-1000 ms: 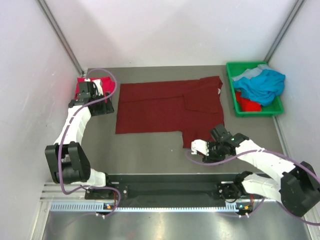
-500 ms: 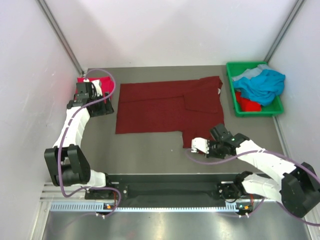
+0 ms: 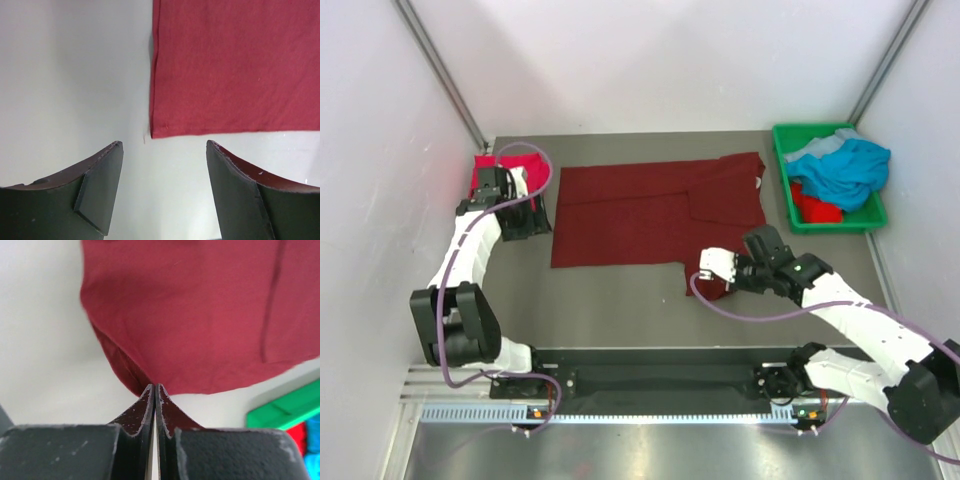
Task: Fold and stack the t-shirts
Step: Fold the tshirt
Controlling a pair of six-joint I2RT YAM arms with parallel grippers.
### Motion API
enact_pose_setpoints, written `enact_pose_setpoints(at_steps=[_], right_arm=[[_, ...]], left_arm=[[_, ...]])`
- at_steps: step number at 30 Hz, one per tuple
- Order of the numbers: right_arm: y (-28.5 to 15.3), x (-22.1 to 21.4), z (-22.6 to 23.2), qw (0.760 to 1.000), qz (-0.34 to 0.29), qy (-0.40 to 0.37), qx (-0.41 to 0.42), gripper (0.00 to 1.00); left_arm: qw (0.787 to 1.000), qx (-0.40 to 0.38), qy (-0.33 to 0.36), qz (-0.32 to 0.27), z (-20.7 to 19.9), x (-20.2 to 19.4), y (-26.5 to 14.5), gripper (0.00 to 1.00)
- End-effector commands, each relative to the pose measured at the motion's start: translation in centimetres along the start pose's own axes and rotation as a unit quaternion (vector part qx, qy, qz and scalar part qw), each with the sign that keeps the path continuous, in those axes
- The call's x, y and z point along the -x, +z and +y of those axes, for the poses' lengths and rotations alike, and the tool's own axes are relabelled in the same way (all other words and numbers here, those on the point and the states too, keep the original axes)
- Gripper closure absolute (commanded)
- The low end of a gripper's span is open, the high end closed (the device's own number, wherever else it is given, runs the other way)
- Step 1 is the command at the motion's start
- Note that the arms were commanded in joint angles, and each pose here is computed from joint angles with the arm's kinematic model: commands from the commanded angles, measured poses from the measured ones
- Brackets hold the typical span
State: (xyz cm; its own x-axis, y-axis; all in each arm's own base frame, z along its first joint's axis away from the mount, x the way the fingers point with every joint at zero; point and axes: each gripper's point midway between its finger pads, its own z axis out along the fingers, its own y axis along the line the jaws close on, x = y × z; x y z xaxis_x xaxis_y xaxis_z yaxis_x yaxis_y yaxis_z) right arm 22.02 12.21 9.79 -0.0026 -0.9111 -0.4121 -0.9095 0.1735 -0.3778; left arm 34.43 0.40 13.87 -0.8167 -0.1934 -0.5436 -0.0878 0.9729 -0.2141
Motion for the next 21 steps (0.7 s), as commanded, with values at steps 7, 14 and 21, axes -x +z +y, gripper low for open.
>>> enact_pose_setpoints(at_steps=[7,14,21], right_arm=[[-1.4,4.2,-4.3,0.997,-0.052,0.012,-0.056,1.00],[-1.5,4.5,-5.6,0.996,-0.054,0.027,-0.071,1.00],[-1.1,4.0,-6.1,0.995,-0.048,0.037,-0.074,1.00]], left_arm=[[0.993,-0.009,-0.077,0.087,0.6,-4.9,2.2,0.28],[0.982,-0.035,-0.128,0.132,0.2,-7.5,4.6,0.29],[0.975,-0.044,-0.138,0.167,0.4,-7.6,7.2,0.37]])
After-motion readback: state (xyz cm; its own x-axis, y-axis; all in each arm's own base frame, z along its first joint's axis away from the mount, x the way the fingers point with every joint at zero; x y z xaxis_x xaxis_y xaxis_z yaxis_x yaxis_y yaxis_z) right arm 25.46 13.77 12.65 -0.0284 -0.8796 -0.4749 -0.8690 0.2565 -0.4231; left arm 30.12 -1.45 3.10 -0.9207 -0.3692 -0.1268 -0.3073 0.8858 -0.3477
